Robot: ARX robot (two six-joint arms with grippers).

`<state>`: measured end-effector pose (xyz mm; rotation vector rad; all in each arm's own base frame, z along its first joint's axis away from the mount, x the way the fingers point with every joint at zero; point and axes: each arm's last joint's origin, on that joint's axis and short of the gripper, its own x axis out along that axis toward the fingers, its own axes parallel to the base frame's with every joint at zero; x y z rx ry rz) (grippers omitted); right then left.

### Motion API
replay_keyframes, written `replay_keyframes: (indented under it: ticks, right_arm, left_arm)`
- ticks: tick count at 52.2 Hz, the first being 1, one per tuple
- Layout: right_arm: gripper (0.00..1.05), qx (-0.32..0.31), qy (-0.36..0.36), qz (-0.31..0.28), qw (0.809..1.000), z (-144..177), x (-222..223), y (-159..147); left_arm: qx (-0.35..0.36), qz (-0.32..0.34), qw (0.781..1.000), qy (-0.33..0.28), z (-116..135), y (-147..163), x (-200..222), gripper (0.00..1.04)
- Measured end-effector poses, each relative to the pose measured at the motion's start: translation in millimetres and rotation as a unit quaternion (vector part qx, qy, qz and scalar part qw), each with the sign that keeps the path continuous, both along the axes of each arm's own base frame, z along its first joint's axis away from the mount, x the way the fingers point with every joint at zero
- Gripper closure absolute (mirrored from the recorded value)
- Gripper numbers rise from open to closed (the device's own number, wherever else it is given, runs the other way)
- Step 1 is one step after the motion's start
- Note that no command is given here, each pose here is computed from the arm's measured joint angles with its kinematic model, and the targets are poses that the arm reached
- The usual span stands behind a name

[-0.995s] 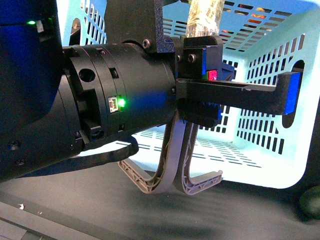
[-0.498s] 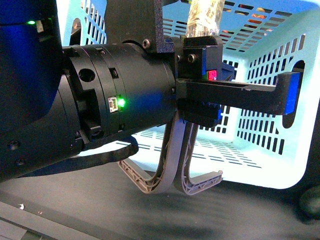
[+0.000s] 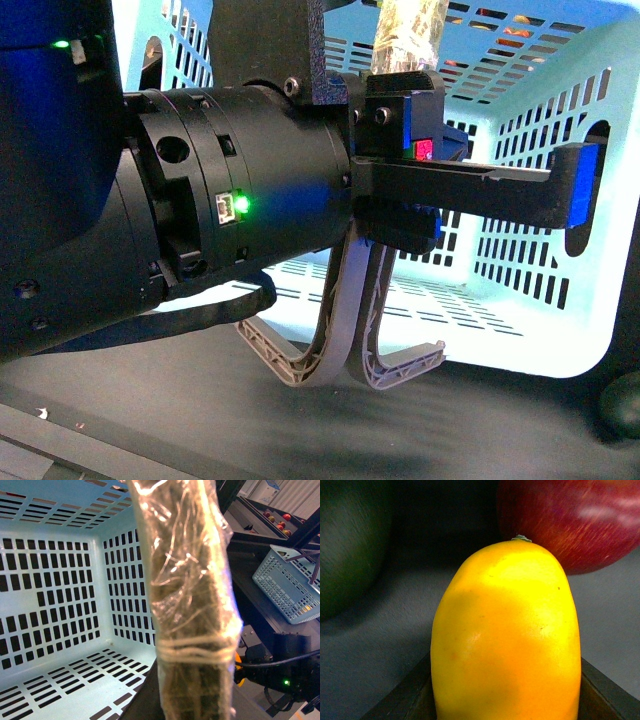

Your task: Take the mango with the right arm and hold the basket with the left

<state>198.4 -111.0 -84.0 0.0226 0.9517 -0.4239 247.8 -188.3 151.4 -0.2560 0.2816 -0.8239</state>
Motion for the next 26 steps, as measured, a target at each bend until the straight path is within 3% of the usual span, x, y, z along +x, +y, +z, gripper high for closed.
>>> replay_keyframes:
  ticks: [26]
  right_arm:
    - [0.47, 0.032, -0.135, 0.074, 0.988, 130, 28, 24]
  left_arm:
    - [0.000, 0.000, 1.000, 0.000, 0, 0, 0, 0.97]
